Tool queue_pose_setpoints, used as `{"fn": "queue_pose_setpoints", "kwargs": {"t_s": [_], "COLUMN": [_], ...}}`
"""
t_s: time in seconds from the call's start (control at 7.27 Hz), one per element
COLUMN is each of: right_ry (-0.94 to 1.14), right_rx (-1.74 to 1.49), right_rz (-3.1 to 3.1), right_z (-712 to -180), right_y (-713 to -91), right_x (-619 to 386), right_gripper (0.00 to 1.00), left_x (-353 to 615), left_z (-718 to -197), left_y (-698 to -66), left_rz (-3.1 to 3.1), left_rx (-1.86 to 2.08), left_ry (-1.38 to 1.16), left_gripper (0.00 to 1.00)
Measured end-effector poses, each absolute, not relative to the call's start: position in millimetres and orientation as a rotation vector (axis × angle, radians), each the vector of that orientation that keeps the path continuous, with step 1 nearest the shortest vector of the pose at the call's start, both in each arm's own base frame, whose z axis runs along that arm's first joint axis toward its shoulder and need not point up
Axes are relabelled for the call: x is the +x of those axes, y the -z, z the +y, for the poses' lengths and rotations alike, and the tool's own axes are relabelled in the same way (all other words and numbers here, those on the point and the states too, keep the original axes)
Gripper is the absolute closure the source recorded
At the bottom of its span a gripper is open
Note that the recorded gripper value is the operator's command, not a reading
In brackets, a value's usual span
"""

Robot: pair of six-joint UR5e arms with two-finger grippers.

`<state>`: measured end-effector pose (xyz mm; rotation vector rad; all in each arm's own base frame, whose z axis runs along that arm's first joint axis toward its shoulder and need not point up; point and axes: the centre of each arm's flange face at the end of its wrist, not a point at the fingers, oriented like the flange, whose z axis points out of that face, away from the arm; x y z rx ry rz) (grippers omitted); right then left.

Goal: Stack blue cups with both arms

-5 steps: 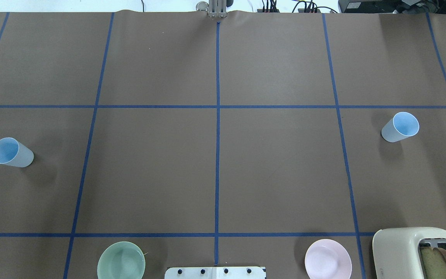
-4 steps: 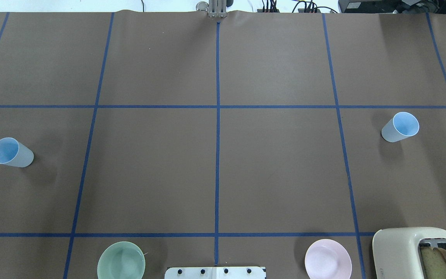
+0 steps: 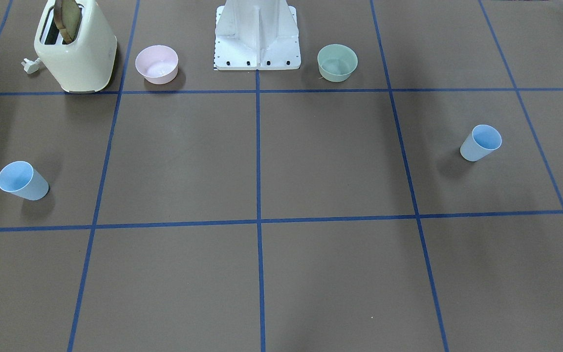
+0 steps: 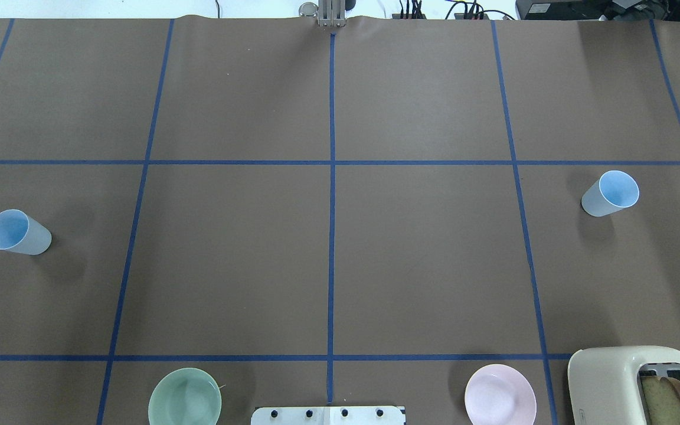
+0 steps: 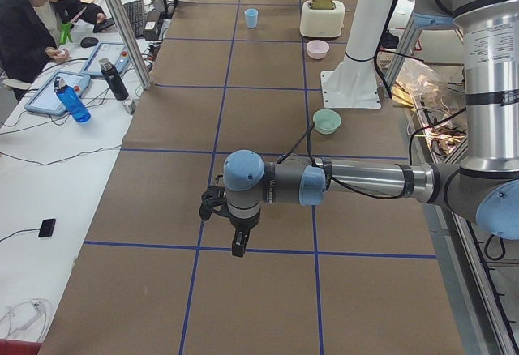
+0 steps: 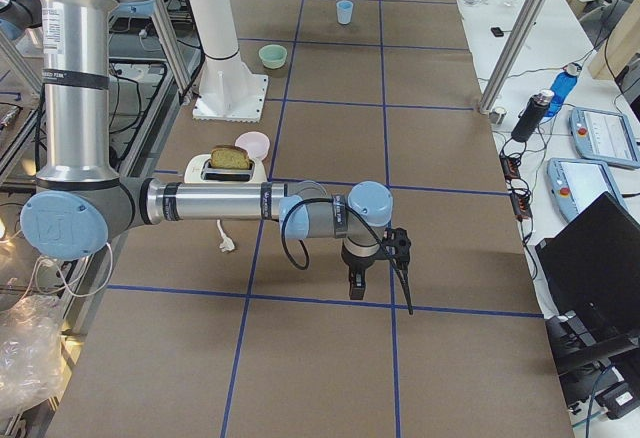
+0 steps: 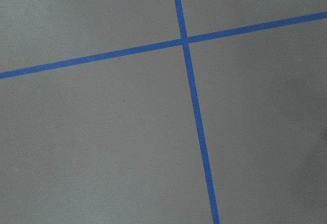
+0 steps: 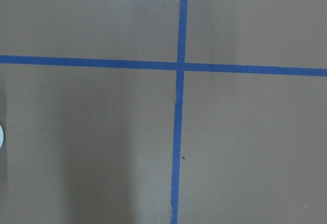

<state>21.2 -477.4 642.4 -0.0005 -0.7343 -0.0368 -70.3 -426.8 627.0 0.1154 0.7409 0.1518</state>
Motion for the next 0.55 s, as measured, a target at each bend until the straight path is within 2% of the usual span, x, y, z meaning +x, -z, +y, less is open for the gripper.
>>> {"fn": "queue_pose_setpoints", "kwargs": {"t_s": [0.55], "right_ry": [0.037], "right_rx": [0.006], "right_rz": [-0.735], "right_z": [-480], "right_y": [-639], "right_x": [21], "right_gripper": [0.0], "left_x": [-71], "left_z": [-441], "left_y": [-617], "left_rz": [0.739], "left_rx": [0.135], "left_ry": [-0.153], "left_gripper": [0.02]}}
